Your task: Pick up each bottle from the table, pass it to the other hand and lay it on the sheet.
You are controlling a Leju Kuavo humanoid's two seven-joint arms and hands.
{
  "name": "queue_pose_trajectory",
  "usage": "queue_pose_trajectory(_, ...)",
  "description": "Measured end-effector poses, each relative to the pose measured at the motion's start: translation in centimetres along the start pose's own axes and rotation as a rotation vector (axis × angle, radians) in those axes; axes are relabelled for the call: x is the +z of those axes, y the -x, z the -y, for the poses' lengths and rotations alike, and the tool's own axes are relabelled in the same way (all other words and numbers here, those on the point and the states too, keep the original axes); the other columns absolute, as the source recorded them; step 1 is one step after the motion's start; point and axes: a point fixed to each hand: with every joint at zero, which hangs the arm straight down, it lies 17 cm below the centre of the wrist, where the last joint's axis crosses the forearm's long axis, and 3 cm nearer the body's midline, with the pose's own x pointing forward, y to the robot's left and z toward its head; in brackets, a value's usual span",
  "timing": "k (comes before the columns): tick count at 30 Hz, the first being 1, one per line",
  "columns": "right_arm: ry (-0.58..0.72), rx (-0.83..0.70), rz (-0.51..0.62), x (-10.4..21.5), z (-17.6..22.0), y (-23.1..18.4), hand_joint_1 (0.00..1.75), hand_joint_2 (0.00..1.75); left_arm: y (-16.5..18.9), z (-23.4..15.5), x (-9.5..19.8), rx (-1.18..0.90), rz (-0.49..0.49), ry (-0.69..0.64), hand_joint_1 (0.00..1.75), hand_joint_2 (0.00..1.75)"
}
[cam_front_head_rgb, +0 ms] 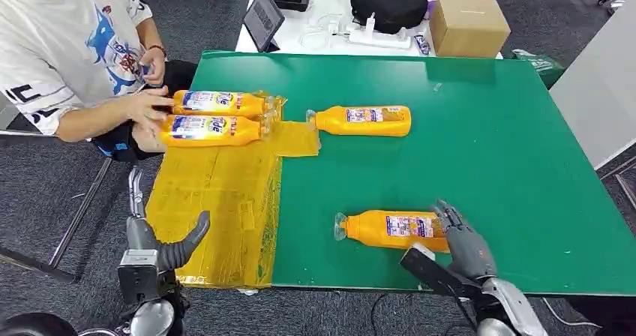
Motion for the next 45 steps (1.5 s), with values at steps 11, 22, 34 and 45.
queue_pose_trajectory(11, 0.000, 0.144, -0.026, -2.0, 2.4, 3.7, 0.00, 1.75, 0.5, 1.9, -0.2, 0.035, -0.016, 0.041, 0.00, 1.75)
queue_pose_trajectory(22, -0.157, 0.043, -0.049, -5.0, -0.4, 7.2, 0.00, 1.75, 0.7, 4.5, -0.9, 0.089, -0.025, 0.096, 0.00, 1.75)
queue_pose_trajectory(34, -0.244, -0.031, -0.043, -6.3, -2.2, 7.8, 0.00, 1.75, 1.0, 6.4, -1.2, 0.132, -0.040, 0.132, 0.00, 1.75)
queue_pose_trajectory(45, -0.221, -0.030, 0.037, -6.4, -2.2, 6.3, 0.00, 1.75, 1.5, 7.1, -1.0, 0.165, -0.065, 0.150, 0.00, 1.75)
